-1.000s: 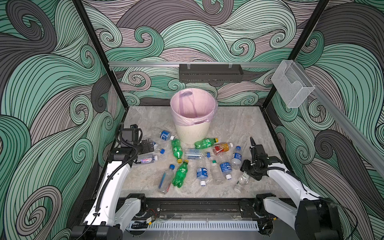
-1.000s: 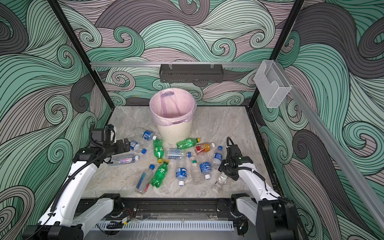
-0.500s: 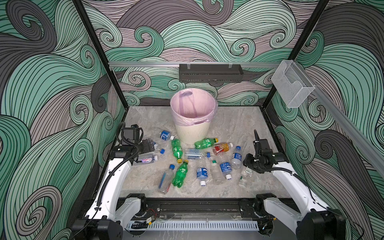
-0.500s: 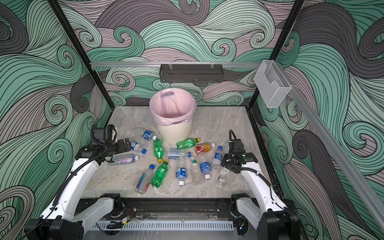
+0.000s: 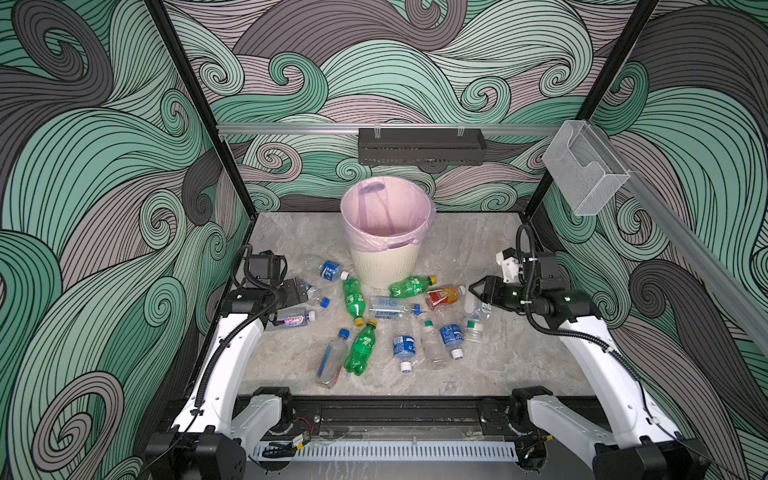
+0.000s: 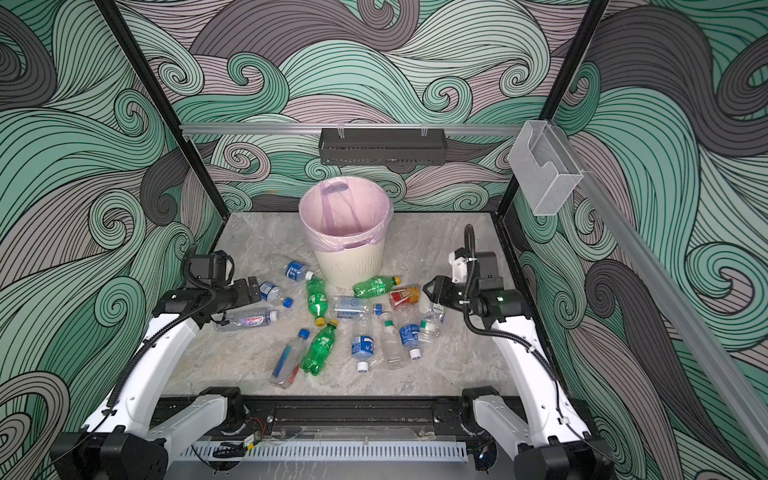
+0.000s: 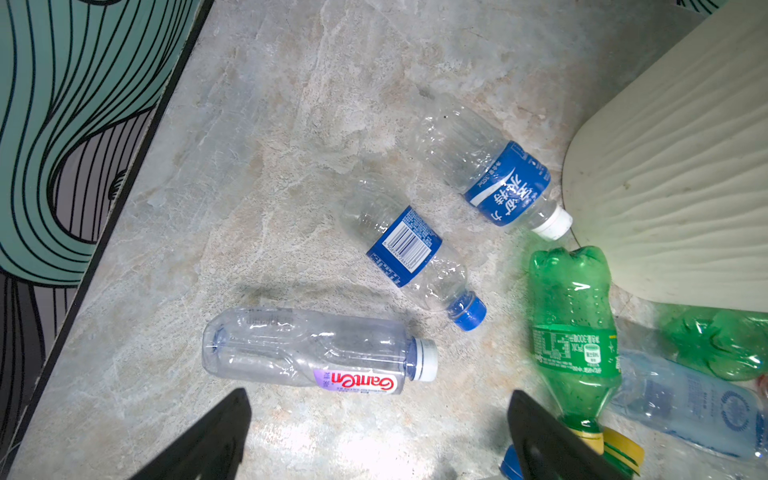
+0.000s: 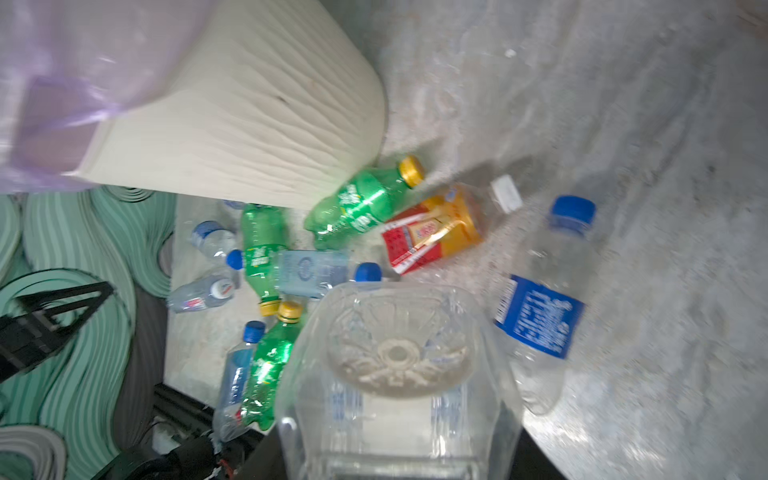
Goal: Throw the plastic bottles in the bin
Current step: 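Lift the clear bottle with right gripper and carry it over the bin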
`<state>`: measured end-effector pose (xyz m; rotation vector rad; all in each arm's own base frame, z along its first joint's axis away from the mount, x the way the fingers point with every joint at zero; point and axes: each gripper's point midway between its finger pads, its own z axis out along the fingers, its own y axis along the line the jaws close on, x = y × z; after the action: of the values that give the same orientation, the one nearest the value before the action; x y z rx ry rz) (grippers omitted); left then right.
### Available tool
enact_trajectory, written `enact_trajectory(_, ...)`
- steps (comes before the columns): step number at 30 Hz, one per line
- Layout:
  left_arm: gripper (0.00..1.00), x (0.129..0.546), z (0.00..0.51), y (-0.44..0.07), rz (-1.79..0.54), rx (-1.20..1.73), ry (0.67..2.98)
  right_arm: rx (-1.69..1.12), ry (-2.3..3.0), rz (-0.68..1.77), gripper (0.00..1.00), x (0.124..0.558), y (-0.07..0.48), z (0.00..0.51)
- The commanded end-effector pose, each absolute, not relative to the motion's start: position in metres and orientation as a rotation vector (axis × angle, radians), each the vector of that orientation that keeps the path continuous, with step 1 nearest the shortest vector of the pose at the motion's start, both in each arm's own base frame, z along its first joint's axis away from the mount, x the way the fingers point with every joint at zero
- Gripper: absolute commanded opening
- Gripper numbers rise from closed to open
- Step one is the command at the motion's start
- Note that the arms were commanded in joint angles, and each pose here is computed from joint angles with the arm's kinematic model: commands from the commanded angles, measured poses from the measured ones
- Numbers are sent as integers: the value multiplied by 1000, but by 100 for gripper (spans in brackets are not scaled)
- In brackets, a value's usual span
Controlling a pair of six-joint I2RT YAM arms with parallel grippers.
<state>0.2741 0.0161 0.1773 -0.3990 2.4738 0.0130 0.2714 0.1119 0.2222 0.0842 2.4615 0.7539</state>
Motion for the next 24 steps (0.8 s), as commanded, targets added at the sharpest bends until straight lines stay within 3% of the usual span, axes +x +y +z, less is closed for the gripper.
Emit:
enact_trajectory(1,99,267,177,21,39,-466,2491,-193,2225,955,53,295,159,305)
enact_trajectory(7,99,259,173,25,48,-549,2485,-341,1896,1082,53,376,228,445)
enact_trajectory(10,99,255,169,29,63,-623,2493,-316,1812,1093,70,429,260,485)
enact_trajectory(11,99,255,168,29,65,-643,2495,-302,1811,1085,84,444,267,489)
enact_trajectory(13,99,254,166,30,71,-675,2502,-313,1821,1056,94,455,276,494)
enact_trajectory(18,99,246,154,31,101,-706,2573,-386,1866,953,97,438,276,485)
enact_trajectory(24,99,240,149,34,130,-745,2599,-412,1821,932,100,388,254,465)
